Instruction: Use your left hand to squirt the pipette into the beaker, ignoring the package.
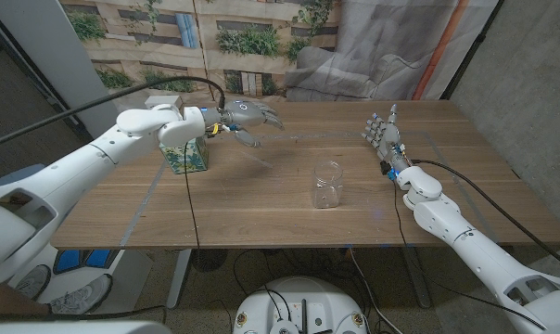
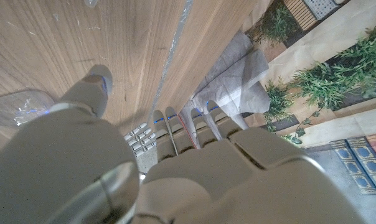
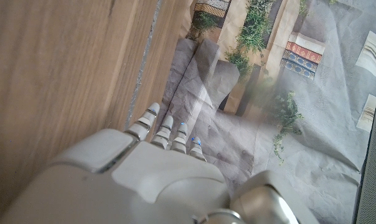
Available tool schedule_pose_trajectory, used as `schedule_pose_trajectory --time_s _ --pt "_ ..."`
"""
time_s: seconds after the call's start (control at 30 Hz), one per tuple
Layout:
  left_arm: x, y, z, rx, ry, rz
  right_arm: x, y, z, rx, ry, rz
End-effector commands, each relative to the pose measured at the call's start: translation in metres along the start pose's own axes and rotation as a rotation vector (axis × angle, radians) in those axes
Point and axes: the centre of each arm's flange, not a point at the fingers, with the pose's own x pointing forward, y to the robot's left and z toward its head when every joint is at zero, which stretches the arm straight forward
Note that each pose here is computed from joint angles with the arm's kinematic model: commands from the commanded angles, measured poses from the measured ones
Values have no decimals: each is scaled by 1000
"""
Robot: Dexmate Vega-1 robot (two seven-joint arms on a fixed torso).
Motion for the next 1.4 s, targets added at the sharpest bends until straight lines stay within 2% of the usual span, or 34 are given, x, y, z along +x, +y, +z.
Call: schedule_pose_trajectory --time_s 0.03,0.37,0.83,1.13,1.4 --pt "16 -3 7 25 -2 -118 0 0 0 0 0 0" --pt "23 -11 9 16 42 -146 0 0 0 0 0 0" --pt "24 -33 12 -53 132 -185 0 0 0 0 0 0" --pt "26 -47 14 -95 158 -238 0 0 0 0 0 0" --pt "29 -55 22 -117 138 -227 0 0 0 0 0 0"
